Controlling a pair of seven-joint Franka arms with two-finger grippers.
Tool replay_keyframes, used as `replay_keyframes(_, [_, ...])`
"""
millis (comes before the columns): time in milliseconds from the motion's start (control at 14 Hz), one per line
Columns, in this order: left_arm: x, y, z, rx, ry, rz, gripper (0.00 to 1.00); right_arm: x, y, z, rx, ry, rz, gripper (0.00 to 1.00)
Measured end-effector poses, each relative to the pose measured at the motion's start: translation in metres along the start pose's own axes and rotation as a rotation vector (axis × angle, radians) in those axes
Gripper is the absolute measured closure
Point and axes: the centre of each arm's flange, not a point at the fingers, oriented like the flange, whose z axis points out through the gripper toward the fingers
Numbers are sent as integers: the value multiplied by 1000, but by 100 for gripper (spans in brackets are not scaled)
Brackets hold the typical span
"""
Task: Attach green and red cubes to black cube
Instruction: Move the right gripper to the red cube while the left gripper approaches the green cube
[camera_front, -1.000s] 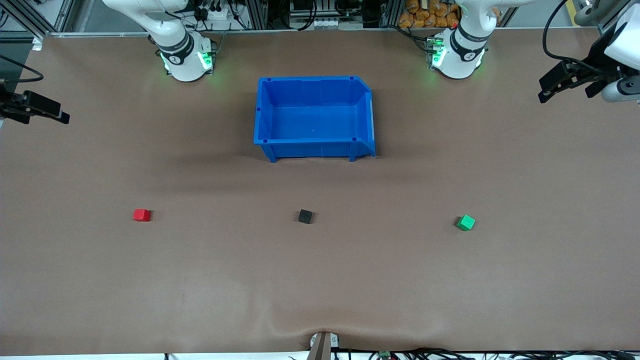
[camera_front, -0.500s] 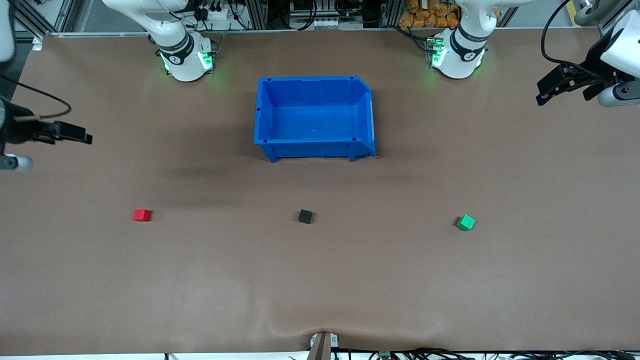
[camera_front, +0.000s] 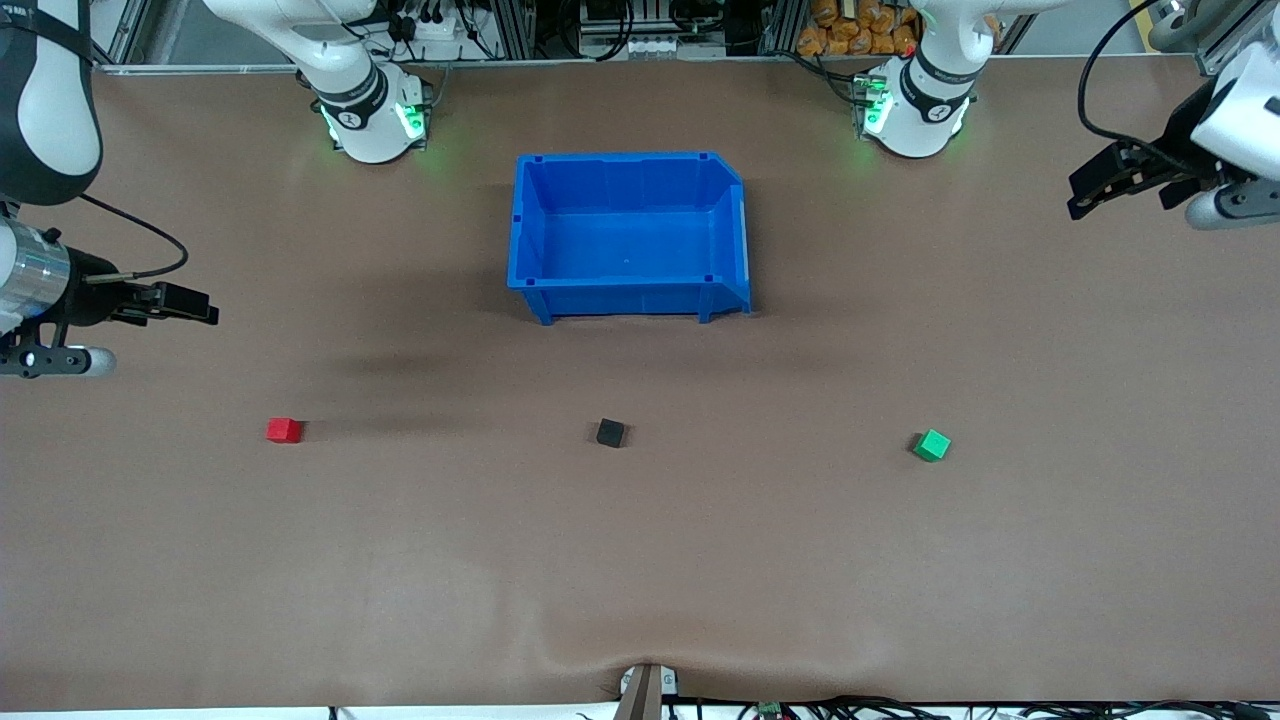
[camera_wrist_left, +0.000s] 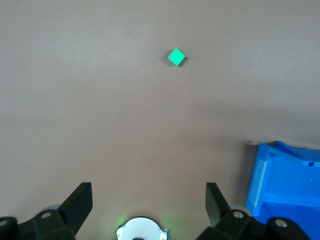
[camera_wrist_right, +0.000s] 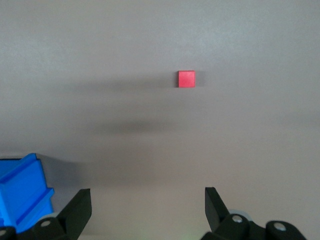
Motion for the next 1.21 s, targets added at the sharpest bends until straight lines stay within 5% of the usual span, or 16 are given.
replay_keyframes(429, [43,11,76,-3,-55,12,0,15,12,54,-20,90,16,0])
replay_keyframes(1214, [73,30,208,-30,-11,33,0,78,55,240,-74,109,-13,0])
